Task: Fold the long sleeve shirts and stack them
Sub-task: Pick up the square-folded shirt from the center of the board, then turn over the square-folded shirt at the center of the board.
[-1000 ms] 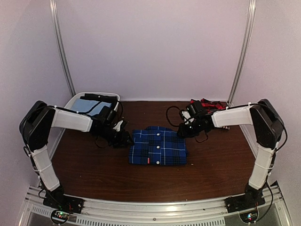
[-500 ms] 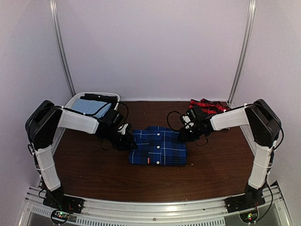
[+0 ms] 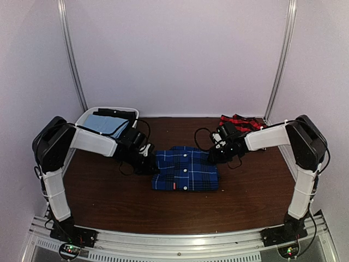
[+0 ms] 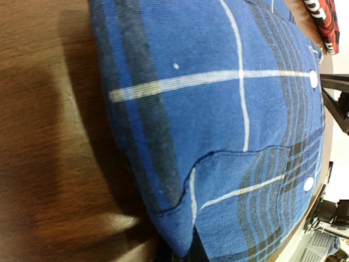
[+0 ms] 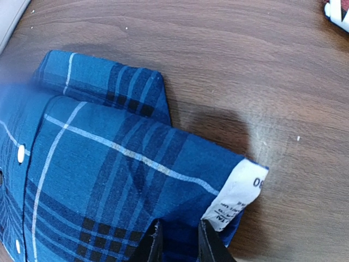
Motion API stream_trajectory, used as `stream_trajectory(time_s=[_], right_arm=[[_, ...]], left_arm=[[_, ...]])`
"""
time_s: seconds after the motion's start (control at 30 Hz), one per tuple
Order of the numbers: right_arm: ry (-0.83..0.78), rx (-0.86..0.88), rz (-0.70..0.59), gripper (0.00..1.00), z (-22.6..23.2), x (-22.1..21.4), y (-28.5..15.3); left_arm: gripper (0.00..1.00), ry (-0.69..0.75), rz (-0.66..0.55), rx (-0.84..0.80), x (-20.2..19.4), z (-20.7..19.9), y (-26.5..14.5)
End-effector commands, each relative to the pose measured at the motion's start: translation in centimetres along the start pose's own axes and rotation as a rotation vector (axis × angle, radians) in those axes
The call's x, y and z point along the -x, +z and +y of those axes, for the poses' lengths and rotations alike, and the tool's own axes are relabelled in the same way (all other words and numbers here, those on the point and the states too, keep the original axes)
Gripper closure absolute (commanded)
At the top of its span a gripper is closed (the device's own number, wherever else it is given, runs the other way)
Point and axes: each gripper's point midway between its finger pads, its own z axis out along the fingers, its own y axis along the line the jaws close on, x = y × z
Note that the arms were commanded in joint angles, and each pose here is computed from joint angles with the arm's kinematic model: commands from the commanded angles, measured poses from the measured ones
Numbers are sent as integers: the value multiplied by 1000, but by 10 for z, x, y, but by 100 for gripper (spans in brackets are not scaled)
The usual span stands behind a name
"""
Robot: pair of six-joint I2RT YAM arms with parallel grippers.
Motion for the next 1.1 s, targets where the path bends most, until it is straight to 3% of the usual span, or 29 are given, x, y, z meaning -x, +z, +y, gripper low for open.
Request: stream_trajectory(time_s=[0.0, 0.27, 0.5, 0.73, 1.07], right_arm=[[-3, -18, -61, 75, 2, 23, -23], [-31, -4, -89, 73, 19, 31, -48], [-107, 91, -108, 72, 86, 27, -58], [-178, 155, -58, 73, 156, 9, -23], [-208, 115, 27, 76, 186, -20, 42]], left_arm=[[100, -5, -33, -53, 5, -17, -4], [100, 33, -21, 43, -3, 1, -46], [100, 89, -14, 89, -10, 16, -99], [100, 119, -23, 112, -12, 21, -137], [100, 168, -106, 104, 16, 1, -182]])
